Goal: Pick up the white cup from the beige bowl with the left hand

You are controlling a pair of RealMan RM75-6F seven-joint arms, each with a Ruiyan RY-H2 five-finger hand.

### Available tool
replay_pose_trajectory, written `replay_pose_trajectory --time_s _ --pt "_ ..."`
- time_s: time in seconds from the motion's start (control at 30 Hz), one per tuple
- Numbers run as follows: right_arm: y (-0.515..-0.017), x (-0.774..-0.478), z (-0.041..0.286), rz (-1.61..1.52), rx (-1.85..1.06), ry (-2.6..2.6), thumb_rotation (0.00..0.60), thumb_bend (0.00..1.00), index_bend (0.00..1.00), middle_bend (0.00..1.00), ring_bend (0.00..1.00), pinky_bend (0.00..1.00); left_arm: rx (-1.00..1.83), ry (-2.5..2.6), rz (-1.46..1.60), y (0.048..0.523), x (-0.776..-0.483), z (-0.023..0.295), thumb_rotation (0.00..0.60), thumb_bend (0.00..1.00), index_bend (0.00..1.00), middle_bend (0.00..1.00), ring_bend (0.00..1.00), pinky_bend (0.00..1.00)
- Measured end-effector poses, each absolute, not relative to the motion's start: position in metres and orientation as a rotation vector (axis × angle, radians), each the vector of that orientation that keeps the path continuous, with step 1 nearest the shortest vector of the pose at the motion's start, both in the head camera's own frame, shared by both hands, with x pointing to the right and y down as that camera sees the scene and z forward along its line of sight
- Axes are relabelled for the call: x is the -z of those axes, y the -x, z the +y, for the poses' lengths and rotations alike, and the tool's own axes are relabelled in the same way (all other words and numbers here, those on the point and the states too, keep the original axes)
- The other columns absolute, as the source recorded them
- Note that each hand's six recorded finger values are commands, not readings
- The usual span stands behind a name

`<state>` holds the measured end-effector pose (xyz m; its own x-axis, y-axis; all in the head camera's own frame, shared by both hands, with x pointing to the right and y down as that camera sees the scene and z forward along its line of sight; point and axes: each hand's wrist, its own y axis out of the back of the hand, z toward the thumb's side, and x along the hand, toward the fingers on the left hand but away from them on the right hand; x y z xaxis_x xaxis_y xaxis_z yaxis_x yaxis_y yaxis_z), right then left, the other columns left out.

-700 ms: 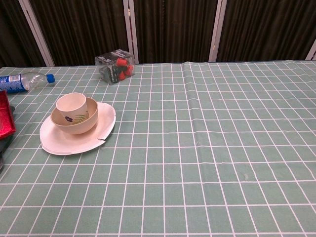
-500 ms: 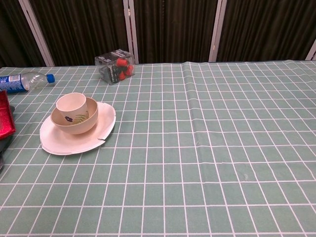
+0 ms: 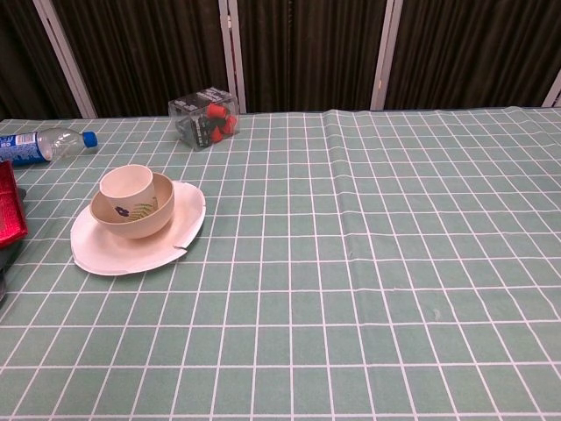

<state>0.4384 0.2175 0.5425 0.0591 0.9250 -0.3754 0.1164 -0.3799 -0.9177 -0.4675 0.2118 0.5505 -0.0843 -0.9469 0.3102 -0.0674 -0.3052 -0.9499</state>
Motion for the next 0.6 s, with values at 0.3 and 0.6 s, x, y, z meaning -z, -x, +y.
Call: replay_pose_trajectory --time_s 0.3,0.6 --pt "-0.438 -0.541 0.217 -1.074 -1.388 1.616 0.600 0.03 0.04 0.00 0.00 0.00 1.435 1.504 1.077 0.433 -0.582 0.172 0.600 0.12 0.43 0.00 0.00 0.00" --pt "-0.441 -0.538 0.216 -1.100 -1.383 1.626 0.600 0.03 0.04 0.00 0.00 0.00 1.402 1.561 0.956 0.378 -0.624 0.132 0.600 0.18 0.46 0.00 0.00 0.00"
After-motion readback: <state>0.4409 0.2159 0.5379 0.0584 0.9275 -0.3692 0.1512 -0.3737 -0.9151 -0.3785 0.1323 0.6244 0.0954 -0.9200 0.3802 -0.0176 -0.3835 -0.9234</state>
